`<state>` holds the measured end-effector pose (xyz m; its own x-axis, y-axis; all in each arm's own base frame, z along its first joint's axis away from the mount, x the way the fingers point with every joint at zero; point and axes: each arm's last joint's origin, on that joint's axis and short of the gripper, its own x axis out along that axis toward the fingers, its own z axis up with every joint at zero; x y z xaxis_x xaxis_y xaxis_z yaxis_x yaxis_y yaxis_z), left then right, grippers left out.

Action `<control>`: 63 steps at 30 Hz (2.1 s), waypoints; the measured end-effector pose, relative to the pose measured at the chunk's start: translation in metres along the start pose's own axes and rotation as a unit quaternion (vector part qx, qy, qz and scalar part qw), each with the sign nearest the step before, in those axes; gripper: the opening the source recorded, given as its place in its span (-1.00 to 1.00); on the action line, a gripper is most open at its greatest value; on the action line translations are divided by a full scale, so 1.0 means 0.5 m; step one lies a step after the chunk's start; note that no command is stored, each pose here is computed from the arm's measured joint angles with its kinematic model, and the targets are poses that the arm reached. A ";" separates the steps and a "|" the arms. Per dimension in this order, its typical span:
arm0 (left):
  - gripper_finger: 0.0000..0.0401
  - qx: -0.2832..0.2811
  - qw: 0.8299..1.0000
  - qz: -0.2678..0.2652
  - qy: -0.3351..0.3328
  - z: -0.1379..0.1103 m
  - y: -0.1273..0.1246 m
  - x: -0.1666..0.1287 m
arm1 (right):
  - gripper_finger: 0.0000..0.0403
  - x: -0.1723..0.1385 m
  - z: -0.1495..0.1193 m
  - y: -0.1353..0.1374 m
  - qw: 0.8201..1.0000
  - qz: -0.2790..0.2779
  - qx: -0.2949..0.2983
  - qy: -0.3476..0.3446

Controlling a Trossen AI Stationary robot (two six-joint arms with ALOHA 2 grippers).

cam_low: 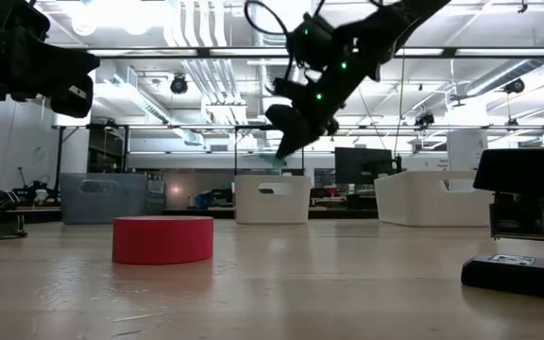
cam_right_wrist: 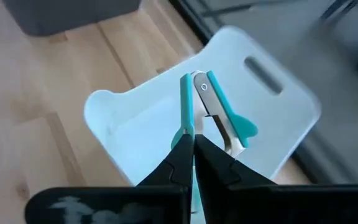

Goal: Pick and place Stapler, Stapler remover, tape
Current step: Put the light blue staple remover into the left white bin, then put the black stapler into the black bin

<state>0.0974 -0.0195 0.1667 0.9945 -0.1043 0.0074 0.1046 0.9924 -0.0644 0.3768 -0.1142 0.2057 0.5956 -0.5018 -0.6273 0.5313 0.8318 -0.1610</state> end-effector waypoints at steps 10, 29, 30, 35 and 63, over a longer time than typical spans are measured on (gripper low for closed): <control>-0.95 0.000 1.000 0.000 0.000 0.000 0.000 0.000 | -0.96 0.048 -0.027 -0.049 0.996 0.028 0.072 0.051; -0.95 0.000 1.000 0.000 0.000 0.000 0.000 0.000 | -0.87 0.052 -0.029 -0.037 0.996 0.046 0.056 0.053; -0.95 0.000 1.000 0.000 0.000 0.000 0.000 0.000 | -0.82 0.051 -0.026 -0.035 0.996 0.047 0.056 0.050; -0.95 0.000 1.000 0.000 0.000 0.000 0.000 0.000 | -0.59 0.044 -0.004 -0.026 0.997 0.053 0.052 0.034; -0.95 0.000 1.000 0.000 0.000 0.000 0.000 0.000 | -0.16 -0.422 -0.089 0.289 0.949 0.268 0.006 0.167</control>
<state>0.0974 -0.0195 0.1667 0.9945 -0.1043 0.0078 0.1046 0.9924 -0.0645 0.3012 0.1227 0.2810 0.5595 0.0981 -0.8230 0.2142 0.9422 0.2578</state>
